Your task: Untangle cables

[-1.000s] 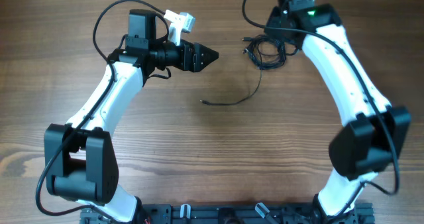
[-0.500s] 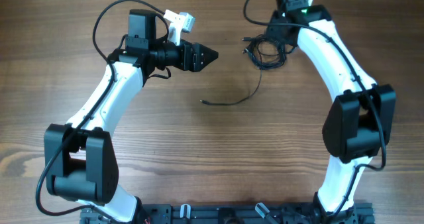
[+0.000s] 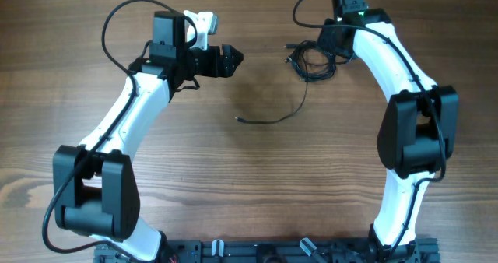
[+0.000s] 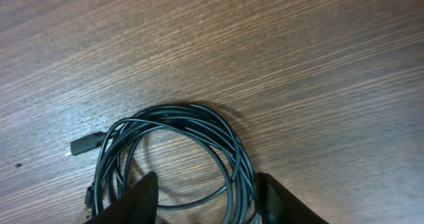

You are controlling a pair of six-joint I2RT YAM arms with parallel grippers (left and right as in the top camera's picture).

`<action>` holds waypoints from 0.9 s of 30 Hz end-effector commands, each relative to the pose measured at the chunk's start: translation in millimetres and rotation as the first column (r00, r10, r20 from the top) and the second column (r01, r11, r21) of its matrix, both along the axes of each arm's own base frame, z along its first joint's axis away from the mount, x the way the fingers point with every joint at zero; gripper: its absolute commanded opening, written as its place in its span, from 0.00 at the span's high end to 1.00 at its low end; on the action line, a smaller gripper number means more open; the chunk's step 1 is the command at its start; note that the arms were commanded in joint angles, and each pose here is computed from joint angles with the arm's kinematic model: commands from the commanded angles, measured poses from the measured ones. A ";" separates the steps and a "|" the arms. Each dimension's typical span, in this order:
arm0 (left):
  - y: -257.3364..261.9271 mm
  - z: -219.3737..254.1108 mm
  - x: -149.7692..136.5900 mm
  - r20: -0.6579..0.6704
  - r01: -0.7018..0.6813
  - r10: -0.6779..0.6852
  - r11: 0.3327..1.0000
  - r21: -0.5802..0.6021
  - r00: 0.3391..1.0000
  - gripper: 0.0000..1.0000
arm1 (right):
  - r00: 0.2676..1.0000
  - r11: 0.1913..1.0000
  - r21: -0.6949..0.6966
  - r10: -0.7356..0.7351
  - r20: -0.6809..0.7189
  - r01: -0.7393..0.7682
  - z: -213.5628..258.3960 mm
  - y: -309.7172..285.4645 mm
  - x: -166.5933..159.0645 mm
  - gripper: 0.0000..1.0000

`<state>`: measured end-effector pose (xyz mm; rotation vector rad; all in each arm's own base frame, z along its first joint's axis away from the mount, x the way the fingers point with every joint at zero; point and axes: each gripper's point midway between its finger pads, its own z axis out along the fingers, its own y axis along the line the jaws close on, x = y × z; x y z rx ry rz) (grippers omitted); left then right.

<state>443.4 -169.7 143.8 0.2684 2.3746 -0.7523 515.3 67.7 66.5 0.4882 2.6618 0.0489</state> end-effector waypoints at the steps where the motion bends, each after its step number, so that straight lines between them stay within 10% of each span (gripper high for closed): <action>1: 3.0 -1.4 4.5 0.009 -0.053 0.053 0.997 0.047 0.999 0.14 | 0.999 1.000 0.009 0.017 -0.042 -0.017 -25.0 5.2 -0.2 0.56; 22: 0.4 -5.2 -0.8 -0.014 -0.044 0.045 0.998 0.053 0.999 0.13 | 0.996 0.999 -0.018 -0.032 -0.086 0.031 -59.2 -6.5 -0.5 0.65; 27: 0.5 -5.5 -1.1 -0.016 -0.044 0.045 0.998 0.054 0.999 0.13 | 0.995 0.999 -0.019 -0.043 -0.093 0.041 -59.7 -12.1 -1.4 0.83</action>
